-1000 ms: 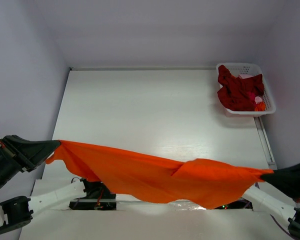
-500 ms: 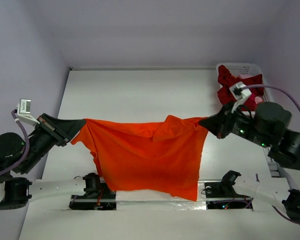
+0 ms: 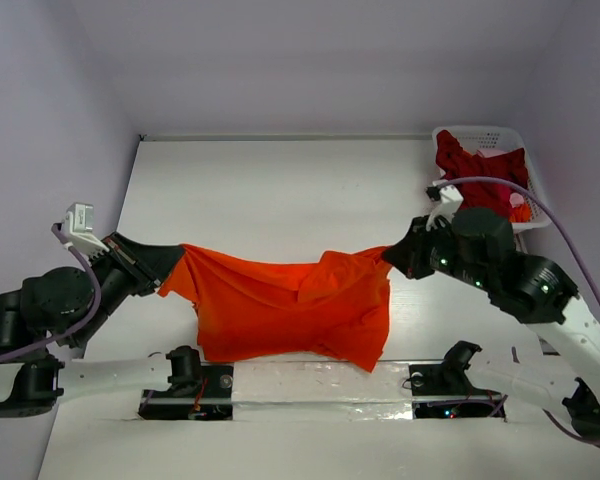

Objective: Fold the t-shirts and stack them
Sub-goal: Flatten the tshirt out

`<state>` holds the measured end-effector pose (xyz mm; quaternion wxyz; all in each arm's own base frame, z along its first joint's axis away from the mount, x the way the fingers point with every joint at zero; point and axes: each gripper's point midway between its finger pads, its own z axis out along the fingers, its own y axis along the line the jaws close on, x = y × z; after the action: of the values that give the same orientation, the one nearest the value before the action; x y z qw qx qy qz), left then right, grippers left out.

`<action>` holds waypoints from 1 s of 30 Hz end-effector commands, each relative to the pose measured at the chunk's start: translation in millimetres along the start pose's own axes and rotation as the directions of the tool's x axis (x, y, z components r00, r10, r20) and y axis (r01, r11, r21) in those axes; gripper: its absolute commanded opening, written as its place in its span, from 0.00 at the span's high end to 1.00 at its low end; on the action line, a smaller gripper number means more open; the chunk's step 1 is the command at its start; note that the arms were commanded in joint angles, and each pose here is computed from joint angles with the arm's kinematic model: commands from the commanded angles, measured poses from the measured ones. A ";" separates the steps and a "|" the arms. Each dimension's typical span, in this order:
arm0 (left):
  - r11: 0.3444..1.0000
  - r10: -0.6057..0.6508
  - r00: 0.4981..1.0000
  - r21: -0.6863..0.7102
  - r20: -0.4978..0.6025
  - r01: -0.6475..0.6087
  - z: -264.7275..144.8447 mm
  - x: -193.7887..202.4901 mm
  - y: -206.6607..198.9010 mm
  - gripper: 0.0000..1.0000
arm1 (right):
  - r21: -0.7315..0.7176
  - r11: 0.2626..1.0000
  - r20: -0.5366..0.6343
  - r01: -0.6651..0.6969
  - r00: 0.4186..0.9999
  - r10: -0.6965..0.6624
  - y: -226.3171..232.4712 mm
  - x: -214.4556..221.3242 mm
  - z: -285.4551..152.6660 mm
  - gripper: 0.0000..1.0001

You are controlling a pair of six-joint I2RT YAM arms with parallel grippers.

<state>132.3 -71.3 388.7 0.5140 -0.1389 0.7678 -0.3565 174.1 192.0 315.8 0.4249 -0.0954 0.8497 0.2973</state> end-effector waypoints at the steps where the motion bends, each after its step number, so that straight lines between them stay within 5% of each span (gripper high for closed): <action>1: 0.975 -0.224 0.969 0.023 0.106 0.223 -2.3 -27.0 -6.4 1.00 | -0.087 0.996 0.187 -0.019 0.982 0.035 14.5 -38.1 -47.8 1.00; 8: 0.899 -0.260 0.964 0.351 -0.053 0.261 -49.5 -43.2 -42.3 1.00 | -0.105 0.993 0.275 0.049 0.961 -0.018 7.8 -48.9 -143.4 1.00; 14: 0.844 -0.261 0.949 0.435 -0.179 0.314 -87.2 -40.1 -27.3 1.00 | -0.202 0.977 0.317 0.069 0.948 -0.001 6.6 -33.2 -217.3 1.00; 18: 0.736 -0.330 0.901 0.521 -0.282 0.432 -123.9 -44.5 -8.7 1.00 | -0.321 0.946 0.313 0.038 0.947 0.069 6.3 -3.1 -254.7 1.00; 23: 0.661 -0.379 0.854 0.541 -0.357 0.520 -140.4 -49.4 -11.1 1.00 | -0.374 0.927 0.224 0.002 0.971 0.088 9.2 22.6 -252.7 1.00; 30: 0.661 -0.234 0.899 0.618 -0.369 0.426 -143.8 -40.6 -57.2 1.00 | -0.528 0.842 0.252 0.112 0.967 0.030 45.2 12.0 -264.6 1.00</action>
<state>21.7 -19.3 453.6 0.3431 -0.0585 0.6344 -0.6902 -16.1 65.9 420.5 0.4769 -0.1501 0.7167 0.4862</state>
